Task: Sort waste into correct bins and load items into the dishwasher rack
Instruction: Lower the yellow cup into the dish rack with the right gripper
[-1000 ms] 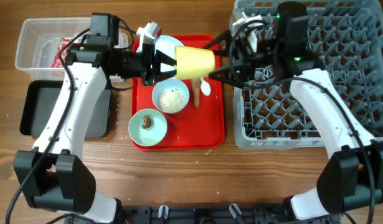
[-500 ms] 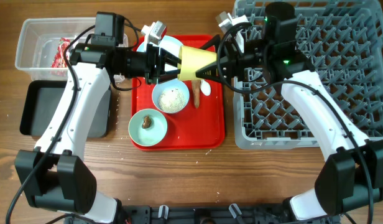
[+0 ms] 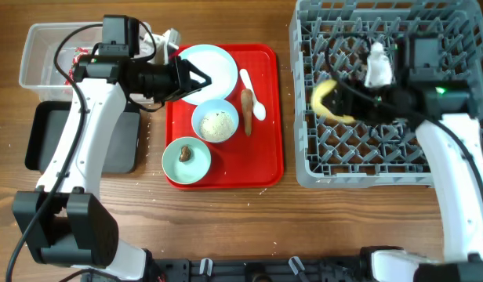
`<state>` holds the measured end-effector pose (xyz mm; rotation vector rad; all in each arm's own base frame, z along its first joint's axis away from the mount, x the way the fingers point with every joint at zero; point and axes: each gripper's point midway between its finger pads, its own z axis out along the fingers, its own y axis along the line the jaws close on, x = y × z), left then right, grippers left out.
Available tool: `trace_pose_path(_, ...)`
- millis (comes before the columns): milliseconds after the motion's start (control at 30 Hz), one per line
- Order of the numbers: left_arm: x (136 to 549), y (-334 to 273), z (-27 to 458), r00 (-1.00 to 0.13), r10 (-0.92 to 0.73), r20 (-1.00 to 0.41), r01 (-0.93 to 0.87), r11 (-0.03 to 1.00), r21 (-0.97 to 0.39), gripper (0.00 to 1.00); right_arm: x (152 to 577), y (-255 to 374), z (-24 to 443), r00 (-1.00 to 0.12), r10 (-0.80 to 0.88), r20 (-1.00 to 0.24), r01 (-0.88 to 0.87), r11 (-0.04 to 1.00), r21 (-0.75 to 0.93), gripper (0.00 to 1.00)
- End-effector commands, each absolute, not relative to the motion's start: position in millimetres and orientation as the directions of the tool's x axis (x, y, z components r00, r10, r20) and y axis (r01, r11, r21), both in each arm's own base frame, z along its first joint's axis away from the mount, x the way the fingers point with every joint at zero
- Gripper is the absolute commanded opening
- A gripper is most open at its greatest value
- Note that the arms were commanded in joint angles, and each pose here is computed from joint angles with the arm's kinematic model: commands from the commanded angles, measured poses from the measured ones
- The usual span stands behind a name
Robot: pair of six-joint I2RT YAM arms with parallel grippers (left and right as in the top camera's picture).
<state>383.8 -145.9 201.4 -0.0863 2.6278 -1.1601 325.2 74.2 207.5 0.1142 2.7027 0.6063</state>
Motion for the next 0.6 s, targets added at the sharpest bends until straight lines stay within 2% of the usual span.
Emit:
trace_pose_path(0, 391, -123, 195, -0.943, -0.191, -0.271, 0.020, 0.782, -0.623, 0.37, 278, 18, 187, -0.953, 0.233, -0.196, 0.214, 0.970, 0.115, 0.24)
trace_pose_path(33, 390, -123, 195, -0.944, -0.191, -0.268, 0.018, 0.782, -0.623, 0.39, 263, 7, 183, -0.959, 0.246, -0.144, 0.242, 0.969, 0.042, 0.24)
trace_pose_path(133, 389, -123, 194, -0.945, -0.191, -0.264, 0.016, 0.782, -0.623, 0.39, 249, 5, 171, -0.968, 0.248, -0.047, 0.248, 0.969, 0.006, 0.25)
trace_pose_path(300, 384, -119, 189, -0.951, -0.194, -0.241, -0.010, 0.797, -0.604, 0.41, 255, 8, 125, -0.968, 0.237, 0.080, 0.236, 0.972, -0.013, 0.24)
trace_pose_path(367, 383, -119, 188, -0.952, -0.195, -0.235, -0.015, 0.798, -0.602, 0.45, 264, 11, 108, -0.966, 0.230, 0.114, 0.232, 0.973, -0.002, 0.28)
trace_pose_path(400, 383, -119, 188, -0.953, -0.195, -0.234, -0.016, 0.798, -0.602, 0.49, 264, 11, 102, -0.965, 0.222, 0.137, 0.223, 0.975, -0.008, 0.36)
trace_pose_path(433, 382, -119, 188, -0.953, -0.195, -0.231, -0.017, 0.798, -0.602, 0.51, 263, 11, 99, -0.965, 0.215, 0.152, 0.216, 0.976, -0.010, 0.50)
trace_pose_path(467, 382, -119, 188, -0.954, -0.195, -0.229, -0.019, 0.799, -0.602, 0.55, 263, 11, 94, -0.962, 0.211, 0.171, 0.212, 0.977, -0.014, 0.69)
trace_pose_path(567, 382, -119, 188, -0.954, -0.195, -0.229, -0.019, 0.799, -0.602, 0.64, 268, 11, 97, -0.966, 0.212, 0.150, 0.213, 0.977, -0.009, 0.86)
